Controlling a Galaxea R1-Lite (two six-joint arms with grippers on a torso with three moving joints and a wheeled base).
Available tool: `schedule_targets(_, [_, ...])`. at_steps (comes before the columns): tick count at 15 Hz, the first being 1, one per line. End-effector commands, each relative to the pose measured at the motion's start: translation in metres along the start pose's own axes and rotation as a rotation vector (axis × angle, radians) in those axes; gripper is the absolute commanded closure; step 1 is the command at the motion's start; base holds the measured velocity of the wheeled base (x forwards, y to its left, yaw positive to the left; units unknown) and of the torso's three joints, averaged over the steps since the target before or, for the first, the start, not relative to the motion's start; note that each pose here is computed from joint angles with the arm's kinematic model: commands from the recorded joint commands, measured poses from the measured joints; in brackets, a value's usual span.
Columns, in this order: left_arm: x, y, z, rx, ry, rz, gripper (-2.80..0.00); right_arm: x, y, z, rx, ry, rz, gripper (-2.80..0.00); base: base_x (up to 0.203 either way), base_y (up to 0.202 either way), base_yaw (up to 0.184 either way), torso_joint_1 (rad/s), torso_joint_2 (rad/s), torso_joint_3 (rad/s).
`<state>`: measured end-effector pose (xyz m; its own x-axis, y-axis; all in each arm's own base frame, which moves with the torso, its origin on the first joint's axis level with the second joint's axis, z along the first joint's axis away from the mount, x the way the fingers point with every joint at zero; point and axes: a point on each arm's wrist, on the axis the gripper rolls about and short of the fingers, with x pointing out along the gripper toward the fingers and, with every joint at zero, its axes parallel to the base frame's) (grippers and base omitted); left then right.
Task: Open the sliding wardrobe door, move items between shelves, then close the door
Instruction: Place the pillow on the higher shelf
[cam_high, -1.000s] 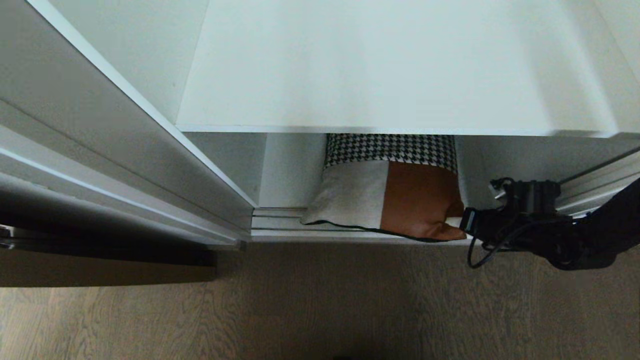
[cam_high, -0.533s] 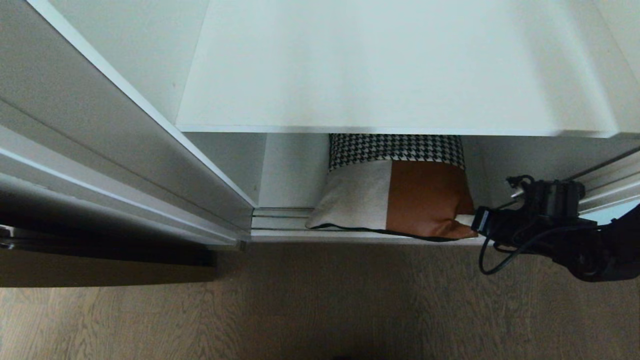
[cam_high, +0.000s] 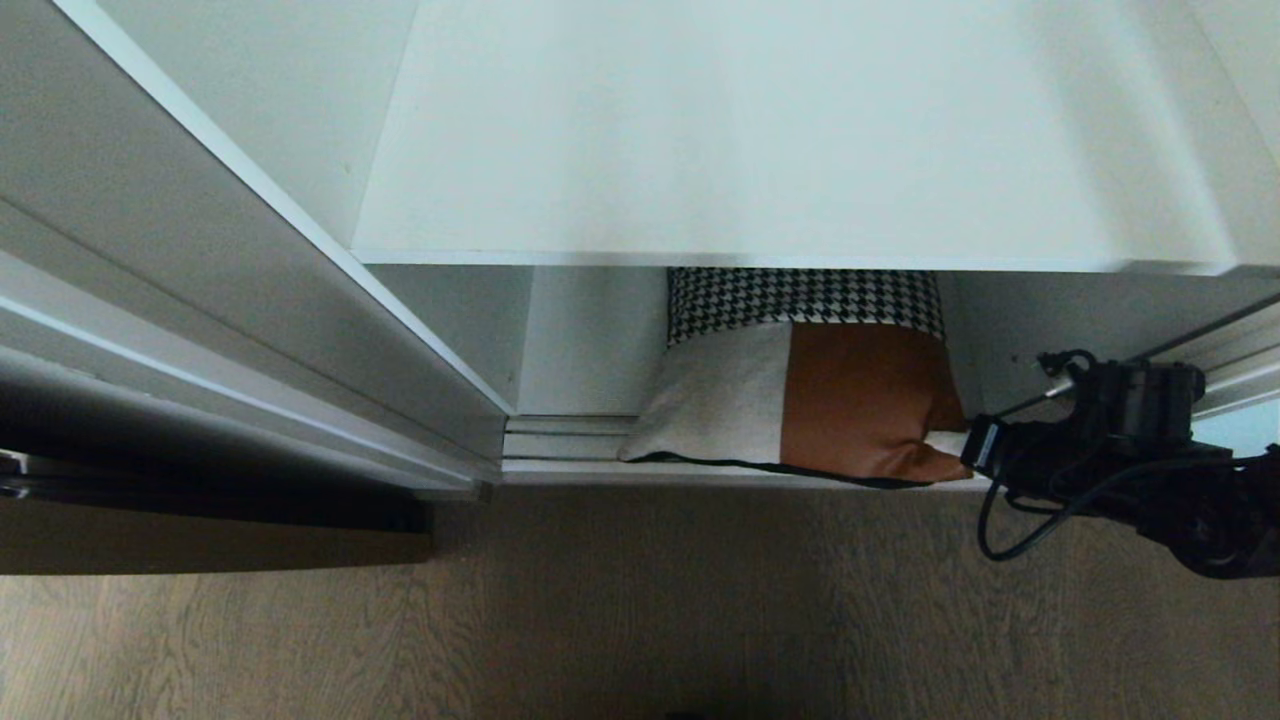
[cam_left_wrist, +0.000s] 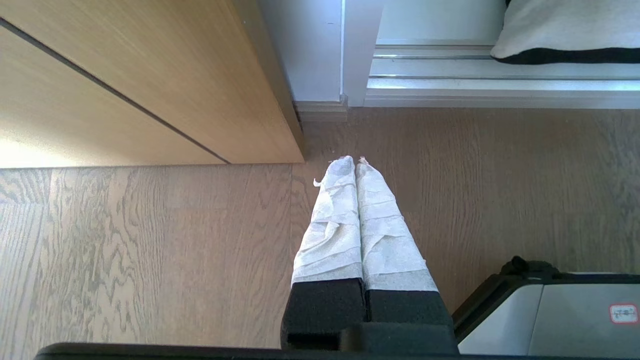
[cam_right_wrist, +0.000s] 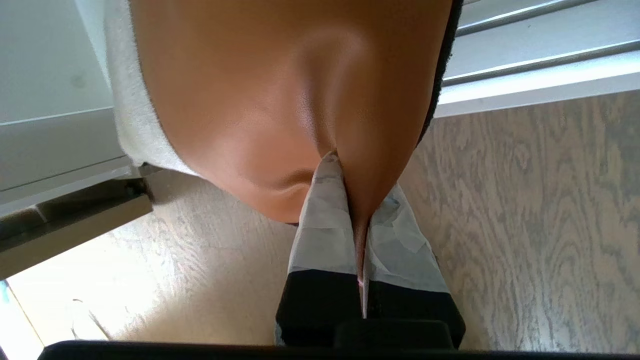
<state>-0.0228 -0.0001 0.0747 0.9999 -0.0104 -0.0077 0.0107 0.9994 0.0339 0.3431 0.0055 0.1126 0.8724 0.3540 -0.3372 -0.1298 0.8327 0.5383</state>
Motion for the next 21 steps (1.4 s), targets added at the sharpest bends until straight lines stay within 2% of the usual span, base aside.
schedule_targets(1, [0.000,0.000,0.000,0.003,0.005,0.001,0.00,-0.007,-0.001,0.002,0.002,-0.012,-0.004,0.00,0.000,0.000,0.000,0.000,0.00,0.000])
schedule_targets(4, [-0.001,0.000,0.000,0.048,0.025,-0.010,0.00,-0.008,-0.007,0.001,0.012,-0.010,-0.021,0.00,0.000,0.000,0.000,0.000,0.00,0.000])
schedule_targets(5, [-0.003,0.000,0.006,0.057,0.019,-0.013,0.00,-0.009,-0.009,0.000,0.016,-0.005,-0.025,0.00,0.000,0.000,0.000,0.000,0.00,0.000])
schedule_targets(7, [-0.012,0.000,0.031,0.052,0.009,-0.033,0.00,-0.010,-0.009,-0.001,0.015,-0.005,-0.027,0.00,0.000,0.000,0.000,0.000,0.00,0.000])
schedule_targets(8, [-0.018,0.000,0.041,0.038,0.054,-0.075,0.00,-0.011,-0.008,-0.001,0.014,-0.007,-0.026,0.00,0.000,0.000,0.000,0.000,0.00,0.000])
schedule_targets(9, [-0.019,-0.001,0.042,0.019,0.156,-0.127,0.00,-0.012,-0.009,-0.002,0.018,-0.003,-0.026,0.00,0.000,0.000,0.000,0.000,0.00,0.000])
schedule_targets(11, [-0.008,-0.002,0.052,-0.007,0.269,-0.157,0.00,-0.012,-0.011,-0.006,0.037,0.011,-0.033,0.00,0.000,0.000,0.000,0.000,0.00,0.000])
schedule_targets(14, [0.012,-0.001,0.079,-0.089,0.409,-0.193,0.00,-0.011,-0.019,-0.009,0.048,-0.001,-0.043,0.00,0.000,0.000,0.000,0.000,0.00,0.000])
schedule_targets(15, [0.017,-0.003,0.085,-0.124,0.468,-0.256,0.00,-0.010,-0.021,-0.009,0.048,-0.004,-0.040,0.00,0.000,0.000,0.000,0.000,0.00,0.000])
schedule_targets(17, [0.026,-0.005,0.089,-0.193,0.607,-0.388,0.00,-0.008,-0.023,-0.008,0.048,-0.006,-0.035,0.00,0.000,0.000,0.000,0.000,0.00,0.000])
schedule_targets(19, [0.039,-0.007,0.085,-0.243,0.721,-0.471,0.00,-0.010,-0.021,-0.006,0.045,-0.011,-0.031,0.00,0.000,0.000,0.000,0.000,0.00,0.000])
schedule_targets(21, [0.055,-0.009,0.076,-0.227,0.819,-0.528,0.00,-0.011,-0.019,-0.003,0.037,-0.023,-0.024,0.00,0.000,0.000,0.000,0.000,0.00,0.000])
